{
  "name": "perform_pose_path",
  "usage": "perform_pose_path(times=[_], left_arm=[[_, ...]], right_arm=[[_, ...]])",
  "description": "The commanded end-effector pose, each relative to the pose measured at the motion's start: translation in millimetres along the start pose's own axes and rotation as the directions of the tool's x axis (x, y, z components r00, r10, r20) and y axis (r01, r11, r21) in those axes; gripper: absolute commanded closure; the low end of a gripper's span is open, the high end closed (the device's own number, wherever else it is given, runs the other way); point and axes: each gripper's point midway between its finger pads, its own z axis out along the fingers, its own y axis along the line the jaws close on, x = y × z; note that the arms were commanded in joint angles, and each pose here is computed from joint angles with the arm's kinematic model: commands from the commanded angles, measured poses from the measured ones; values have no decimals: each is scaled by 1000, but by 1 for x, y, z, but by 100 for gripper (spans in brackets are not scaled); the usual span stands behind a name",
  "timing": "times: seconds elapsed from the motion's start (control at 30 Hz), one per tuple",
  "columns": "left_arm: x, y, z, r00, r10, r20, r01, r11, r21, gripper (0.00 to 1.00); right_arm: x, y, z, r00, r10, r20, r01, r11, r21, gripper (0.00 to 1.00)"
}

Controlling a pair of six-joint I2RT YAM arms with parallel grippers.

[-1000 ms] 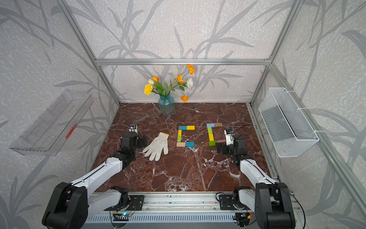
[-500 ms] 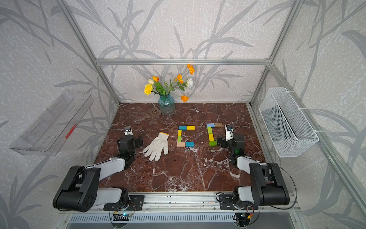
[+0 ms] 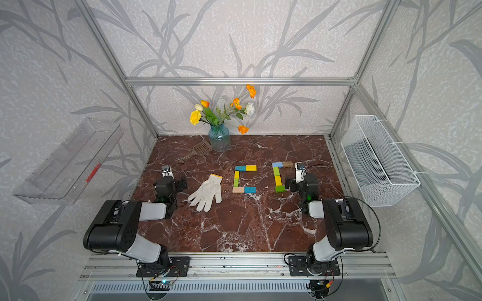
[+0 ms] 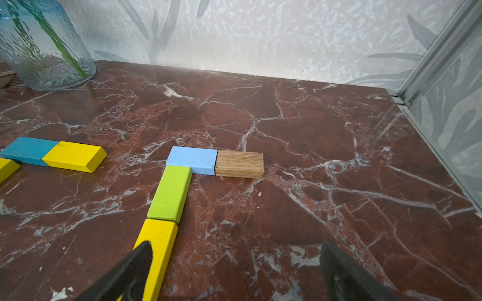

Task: Assemble the letter c with building blocks
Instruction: Reset both arms

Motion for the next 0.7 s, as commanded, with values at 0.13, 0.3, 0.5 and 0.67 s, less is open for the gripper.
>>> perform_pose_path(times=[0.13, 0.3, 0.5, 0.67], left_arm=[[-15, -3, 1, 999, -28, 35, 28, 999, 18, 0], [-16, -3, 1, 999, -29, 36, 29, 999, 17, 0], [-15, -3, 1, 999, -29, 31, 28, 999, 19, 0], [-15, -3, 1, 999, -28, 36, 27, 999, 24, 0]], right_arm=[[-4, 3, 1, 1000, -14, -5, 14, 1000, -12, 1], [-4, 4, 1, 1000, -15, -5, 15, 1000, -13, 1], [-4, 4, 1, 1000, -15, -6, 15, 1000, -13, 1], [-4, 4, 1, 1000, -15, -5, 15, 1000, -12, 1]])
